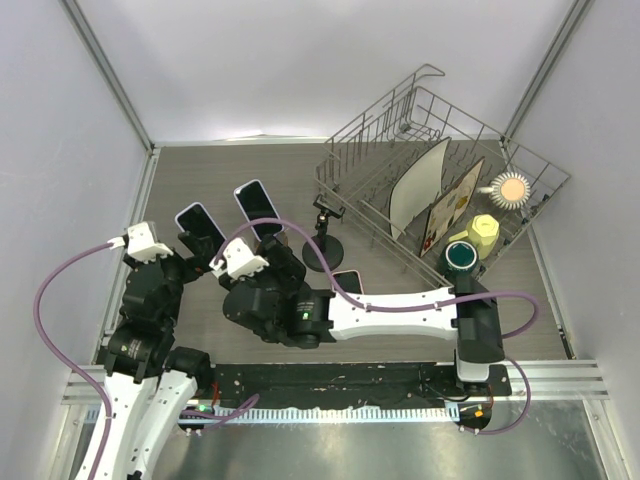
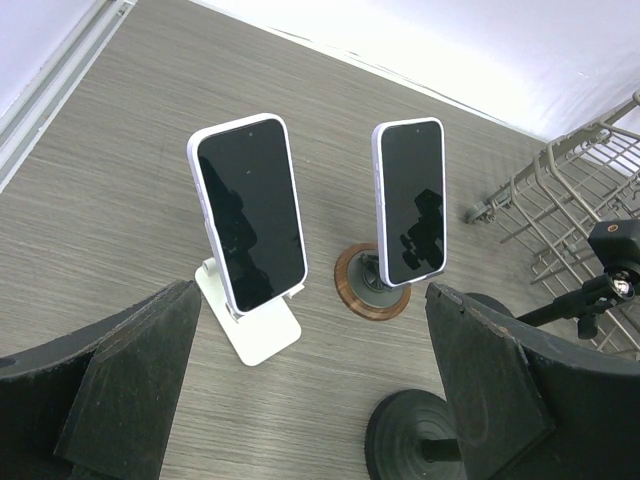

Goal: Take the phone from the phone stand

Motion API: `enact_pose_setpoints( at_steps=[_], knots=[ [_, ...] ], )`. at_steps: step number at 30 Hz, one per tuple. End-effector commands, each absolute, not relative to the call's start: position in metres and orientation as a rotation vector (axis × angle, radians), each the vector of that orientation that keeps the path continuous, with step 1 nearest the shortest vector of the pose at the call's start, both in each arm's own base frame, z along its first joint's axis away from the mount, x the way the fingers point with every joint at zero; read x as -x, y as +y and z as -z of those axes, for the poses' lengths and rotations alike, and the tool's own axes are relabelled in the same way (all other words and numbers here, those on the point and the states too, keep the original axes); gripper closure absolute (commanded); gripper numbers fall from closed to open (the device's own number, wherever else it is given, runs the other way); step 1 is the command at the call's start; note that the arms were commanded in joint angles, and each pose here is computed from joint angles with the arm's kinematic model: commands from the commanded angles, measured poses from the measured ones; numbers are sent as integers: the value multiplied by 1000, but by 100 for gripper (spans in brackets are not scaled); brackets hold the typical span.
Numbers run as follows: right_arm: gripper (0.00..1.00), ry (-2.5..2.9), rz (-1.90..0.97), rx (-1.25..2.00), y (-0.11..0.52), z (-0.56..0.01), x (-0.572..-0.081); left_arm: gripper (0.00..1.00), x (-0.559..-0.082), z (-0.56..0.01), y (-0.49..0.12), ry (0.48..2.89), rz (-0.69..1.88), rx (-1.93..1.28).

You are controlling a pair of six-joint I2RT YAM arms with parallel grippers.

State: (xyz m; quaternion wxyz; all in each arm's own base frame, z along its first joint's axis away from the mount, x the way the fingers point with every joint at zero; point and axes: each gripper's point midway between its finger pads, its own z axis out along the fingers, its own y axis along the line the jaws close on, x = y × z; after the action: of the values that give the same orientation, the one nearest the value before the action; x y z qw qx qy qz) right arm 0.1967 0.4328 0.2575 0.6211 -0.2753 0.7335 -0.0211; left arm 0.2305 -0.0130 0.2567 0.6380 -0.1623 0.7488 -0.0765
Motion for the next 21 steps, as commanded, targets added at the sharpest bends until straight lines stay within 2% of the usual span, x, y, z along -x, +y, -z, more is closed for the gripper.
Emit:
enact_pose_setpoints(
  at_steps=[1, 6, 9, 10, 15, 18, 21],
  knots=[
    [17, 1646, 141, 499, 422, -278, -206, 0, -230, -262, -10, 1685, 159, 367],
    [24, 1640, 197, 486, 416, -268, -211, 0, -231, -260, -12, 1694, 172, 357],
    [33, 1643, 208, 488, 412, -265, -214, 0, -233, -260, -16, 1699, 190, 342],
    [40, 1645, 206, 483, 409, -266, -216, 0, -233, -259, -18, 1703, 194, 332],
    [61, 1635, 156, 526, 400, -266, -212, 0, -237, -255, -39, 1732, 280, 230],
    [77, 1629, 85, 561, 398, -268, -210, 0, -241, -254, -52, 1743, 327, 159],
    [86, 1625, 4, 568, 393, -272, -210, 0, -242, -252, -74, 1757, 423, 50]
  ],
)
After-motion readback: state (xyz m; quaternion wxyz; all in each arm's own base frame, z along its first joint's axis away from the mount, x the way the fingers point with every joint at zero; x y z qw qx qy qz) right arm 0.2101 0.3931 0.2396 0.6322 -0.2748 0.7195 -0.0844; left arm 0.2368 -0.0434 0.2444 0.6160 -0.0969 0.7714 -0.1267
